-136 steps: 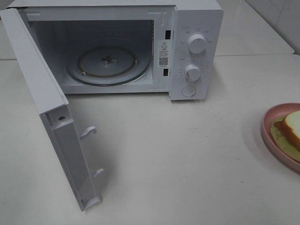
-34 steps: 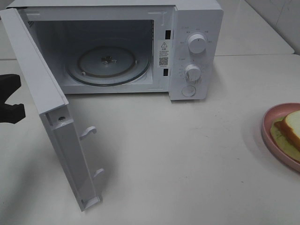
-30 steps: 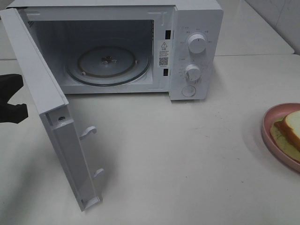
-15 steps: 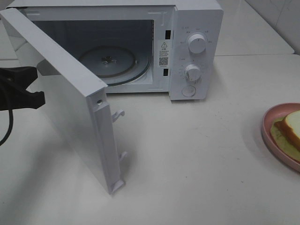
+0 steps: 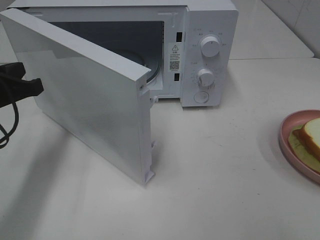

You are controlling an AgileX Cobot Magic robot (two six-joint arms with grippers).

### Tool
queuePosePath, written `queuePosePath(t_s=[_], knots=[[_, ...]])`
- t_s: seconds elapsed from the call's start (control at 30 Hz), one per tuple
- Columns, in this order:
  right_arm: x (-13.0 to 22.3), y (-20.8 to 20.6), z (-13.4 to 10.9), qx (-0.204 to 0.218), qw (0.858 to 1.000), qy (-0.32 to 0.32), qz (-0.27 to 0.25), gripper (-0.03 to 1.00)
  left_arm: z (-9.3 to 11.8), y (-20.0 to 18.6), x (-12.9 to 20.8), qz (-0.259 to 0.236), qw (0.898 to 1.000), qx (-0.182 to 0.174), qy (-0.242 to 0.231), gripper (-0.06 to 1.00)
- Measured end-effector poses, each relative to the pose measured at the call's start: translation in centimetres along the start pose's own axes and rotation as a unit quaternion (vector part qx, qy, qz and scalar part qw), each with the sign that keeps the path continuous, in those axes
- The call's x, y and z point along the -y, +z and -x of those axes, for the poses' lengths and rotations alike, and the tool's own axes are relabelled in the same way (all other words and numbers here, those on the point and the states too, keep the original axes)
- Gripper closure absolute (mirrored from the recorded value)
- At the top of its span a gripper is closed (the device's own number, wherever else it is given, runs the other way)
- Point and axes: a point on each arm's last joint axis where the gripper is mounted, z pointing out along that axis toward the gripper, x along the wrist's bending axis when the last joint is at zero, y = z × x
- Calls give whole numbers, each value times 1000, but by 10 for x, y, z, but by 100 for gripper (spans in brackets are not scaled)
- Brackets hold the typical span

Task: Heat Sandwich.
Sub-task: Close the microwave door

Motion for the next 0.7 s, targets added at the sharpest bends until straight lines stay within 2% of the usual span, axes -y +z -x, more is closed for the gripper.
queuePosePath(t_s=[0.1,0.17,0.4,0.6,0.63,0.7], knots=[[0,0,0,0,1000,0,0,38,5,-1,0,3,1000,-1,11,94],[0,0,0,0,1000,0,0,38,16,-3,0,8,1000,0,22,94],[0,0,0,0,1000,0,0,38,37,-8,-1,12,1000,-19,10,94],[0,0,0,0,1000,0,0,38,72,7,-7,14,999,-31,16,94],[0,0,0,0,1000,0,0,38,72,7,-7,14,999,-31,16,94],[0,0,0,0,1000,0,0,38,91,17,-7,16,1000,-17,16,94]])
